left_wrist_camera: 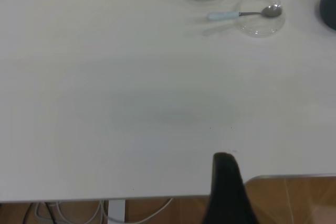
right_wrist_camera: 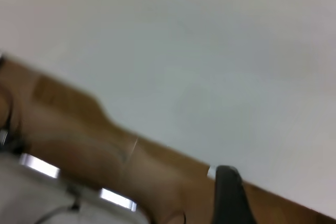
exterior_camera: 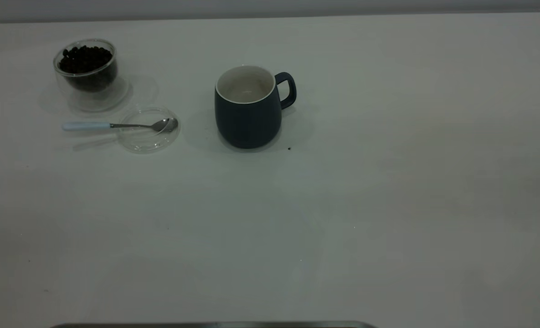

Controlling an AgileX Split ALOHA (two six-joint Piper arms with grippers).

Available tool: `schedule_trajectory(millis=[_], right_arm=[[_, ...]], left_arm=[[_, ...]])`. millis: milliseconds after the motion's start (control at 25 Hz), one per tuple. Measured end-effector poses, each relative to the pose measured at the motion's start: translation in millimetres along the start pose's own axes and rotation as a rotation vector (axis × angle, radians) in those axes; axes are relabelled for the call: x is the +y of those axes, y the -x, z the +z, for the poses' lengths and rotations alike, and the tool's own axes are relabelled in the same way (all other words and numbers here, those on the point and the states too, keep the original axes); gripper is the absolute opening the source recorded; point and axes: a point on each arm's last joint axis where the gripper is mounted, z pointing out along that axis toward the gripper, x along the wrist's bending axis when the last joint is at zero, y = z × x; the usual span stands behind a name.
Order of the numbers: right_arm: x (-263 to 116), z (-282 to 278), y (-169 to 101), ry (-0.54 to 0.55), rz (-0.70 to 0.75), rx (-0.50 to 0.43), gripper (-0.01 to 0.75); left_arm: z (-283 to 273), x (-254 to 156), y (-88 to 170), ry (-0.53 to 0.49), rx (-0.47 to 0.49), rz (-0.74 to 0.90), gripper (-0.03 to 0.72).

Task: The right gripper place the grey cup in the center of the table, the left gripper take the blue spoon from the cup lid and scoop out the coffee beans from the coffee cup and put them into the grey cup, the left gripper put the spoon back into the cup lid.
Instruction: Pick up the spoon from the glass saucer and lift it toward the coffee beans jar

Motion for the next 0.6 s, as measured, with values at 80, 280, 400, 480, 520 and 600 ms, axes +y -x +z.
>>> schedule_trajectory(millis=[80, 280, 400, 480, 520, 600], right_arm=[[-12.3, -5.3, 2.2, 0.066, 0.050, -0.062, 0.459], [-34.4, -22.3, 1.0, 0.233, 0.142, -0.220, 0.459], [-42.5, -28.7, -2.6, 0.301, 0.174, -0.278, 0.459], [-45.5, -30.8, -4.3, 0.327, 0.189, -0.305, 0.459], [-45.7, -30.9, -4.4, 0.327, 0.197, -0.316, 0.459], [-45.8, -30.9, -4.5, 0.326, 0.212, -0.334, 0.459]], left_arm=[[0.0, 0.0, 0.0, 0.000, 0.000, 0.000, 0.586], [0.0, 0.0, 0.0, 0.000, 0.000, 0.000, 0.586], [0.0, 0.0, 0.0, 0.000, 0.000, 0.000, 0.586], [0.0, 0.0, 0.0, 0.000, 0.000, 0.000, 0.586], [0.0, 0.0, 0.0, 0.000, 0.000, 0.000, 0.586], [0.0, 0.0, 0.0, 0.000, 0.000, -0.003, 0.586]])
